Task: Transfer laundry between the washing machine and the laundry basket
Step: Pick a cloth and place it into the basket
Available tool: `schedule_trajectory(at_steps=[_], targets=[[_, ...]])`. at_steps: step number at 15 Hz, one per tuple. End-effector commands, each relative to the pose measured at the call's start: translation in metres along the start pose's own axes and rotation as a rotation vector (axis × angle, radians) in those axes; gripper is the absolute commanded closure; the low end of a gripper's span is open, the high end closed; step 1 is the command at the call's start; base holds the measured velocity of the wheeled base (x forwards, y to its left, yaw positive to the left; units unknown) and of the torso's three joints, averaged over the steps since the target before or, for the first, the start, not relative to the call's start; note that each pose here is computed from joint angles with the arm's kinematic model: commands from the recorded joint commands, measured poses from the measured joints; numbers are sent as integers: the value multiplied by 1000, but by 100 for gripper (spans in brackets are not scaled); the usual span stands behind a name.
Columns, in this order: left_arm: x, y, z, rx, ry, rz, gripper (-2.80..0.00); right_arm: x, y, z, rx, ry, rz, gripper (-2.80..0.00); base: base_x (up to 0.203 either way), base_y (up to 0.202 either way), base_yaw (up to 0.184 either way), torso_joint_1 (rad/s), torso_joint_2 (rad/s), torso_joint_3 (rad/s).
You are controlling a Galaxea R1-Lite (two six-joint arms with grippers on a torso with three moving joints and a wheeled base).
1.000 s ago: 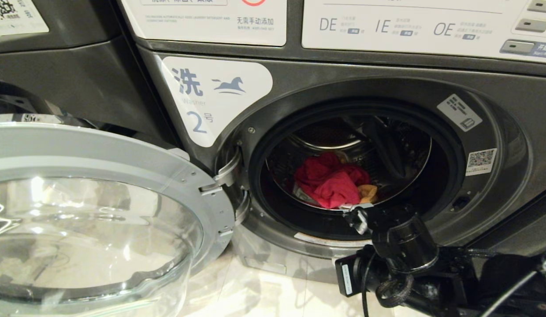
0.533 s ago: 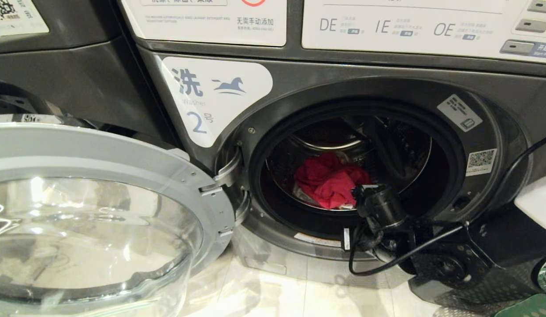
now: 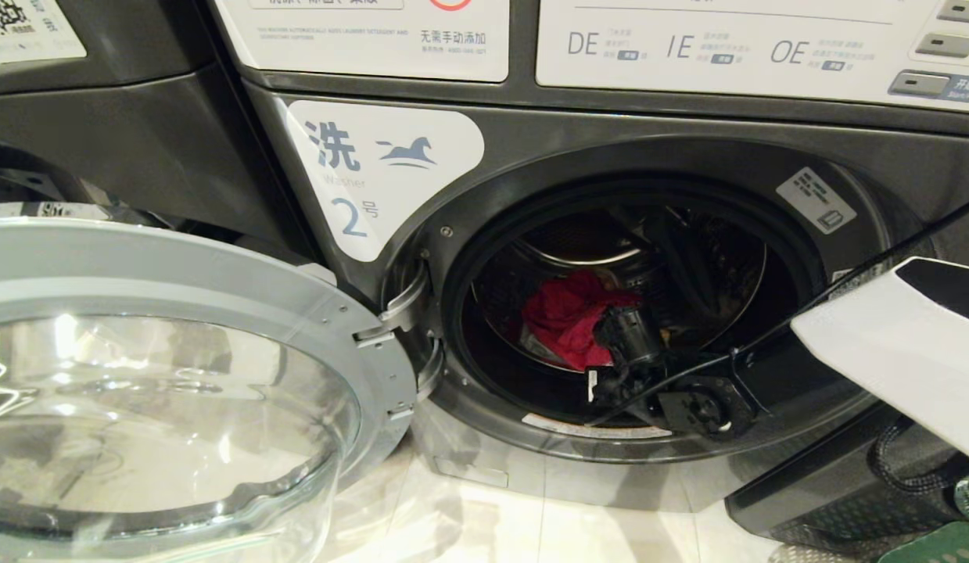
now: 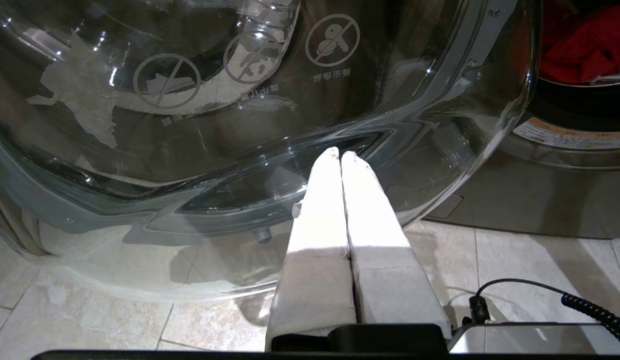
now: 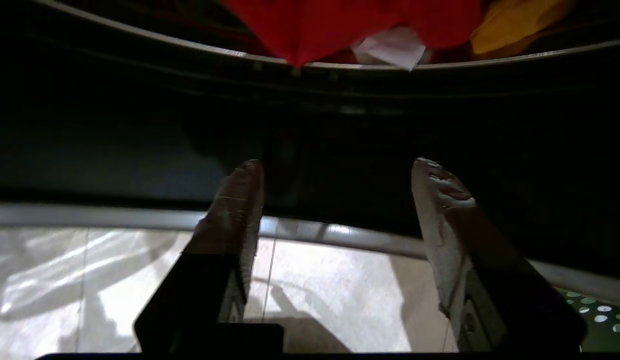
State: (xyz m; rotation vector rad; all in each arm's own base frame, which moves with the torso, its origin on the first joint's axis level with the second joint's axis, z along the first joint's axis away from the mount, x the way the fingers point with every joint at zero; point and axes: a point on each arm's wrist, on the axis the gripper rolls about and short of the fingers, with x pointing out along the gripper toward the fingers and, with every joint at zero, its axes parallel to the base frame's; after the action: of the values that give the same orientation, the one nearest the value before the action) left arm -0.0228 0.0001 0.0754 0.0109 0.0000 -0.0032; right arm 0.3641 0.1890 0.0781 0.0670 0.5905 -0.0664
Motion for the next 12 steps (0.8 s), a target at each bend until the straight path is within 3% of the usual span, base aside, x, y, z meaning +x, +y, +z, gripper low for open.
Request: schedule_trajectory(at_steps=[1,5,12], targets=[[0,0,0,0,-1,0,0,22,8,-8,-4,-12,-57,-280,0,0,0,0,0,0],[0,0,0,0,-1,0,0,42,29,14,47,-139,-113,-280,0,0,0,0,0,0],[0,0,0,0,0,0,0,68,26,54,-4,-255,-158,-280,0,0,0,0,0,0]])
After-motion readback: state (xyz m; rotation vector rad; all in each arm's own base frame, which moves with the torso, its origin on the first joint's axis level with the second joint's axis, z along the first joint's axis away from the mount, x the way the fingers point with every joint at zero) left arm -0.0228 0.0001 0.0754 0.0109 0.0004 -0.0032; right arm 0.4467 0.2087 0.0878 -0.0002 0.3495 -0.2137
